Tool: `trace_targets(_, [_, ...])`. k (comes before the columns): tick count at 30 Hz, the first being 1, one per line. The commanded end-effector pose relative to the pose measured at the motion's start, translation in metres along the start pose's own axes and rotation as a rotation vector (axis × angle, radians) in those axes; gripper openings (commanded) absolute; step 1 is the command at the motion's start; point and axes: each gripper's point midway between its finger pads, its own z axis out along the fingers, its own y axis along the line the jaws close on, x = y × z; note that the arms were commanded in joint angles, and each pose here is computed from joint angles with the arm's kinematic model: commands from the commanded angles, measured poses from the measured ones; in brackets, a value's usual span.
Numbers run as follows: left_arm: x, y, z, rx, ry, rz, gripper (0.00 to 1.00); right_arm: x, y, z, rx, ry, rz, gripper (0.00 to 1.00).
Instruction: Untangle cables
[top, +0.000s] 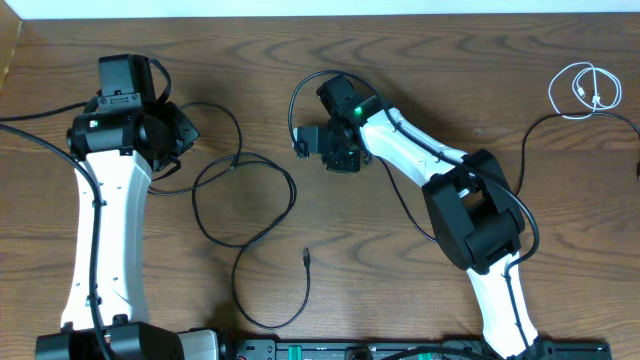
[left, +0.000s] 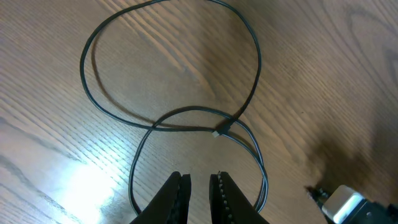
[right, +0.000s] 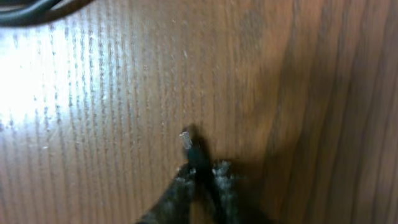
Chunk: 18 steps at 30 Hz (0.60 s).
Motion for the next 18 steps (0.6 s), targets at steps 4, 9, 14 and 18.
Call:
trace_targets(4, [0.001,0.000,0.002,0.001,0.009,-0.012,0.17,0.005,0.008,0.002,-0.021,0.021,0.002,0.01])
trace_targets(9, [0.002,0.000,0.002,0.001,0.010,-0.013,0.17,-0.013,-0.009,-0.032,0.049,-0.035,0.296,0.01])
trace_targets(14, [0.002,0.000,0.002,0.001,0.010,-0.013,0.21,-0.027,-0.035,-0.101,0.143,-0.127,0.438,0.01])
trace_targets(18, [0.002,0.000,0.002,0.000,0.011,-0.013,0.21,-0.018,-0.054,-0.172,0.244,-0.203,0.492,0.01])
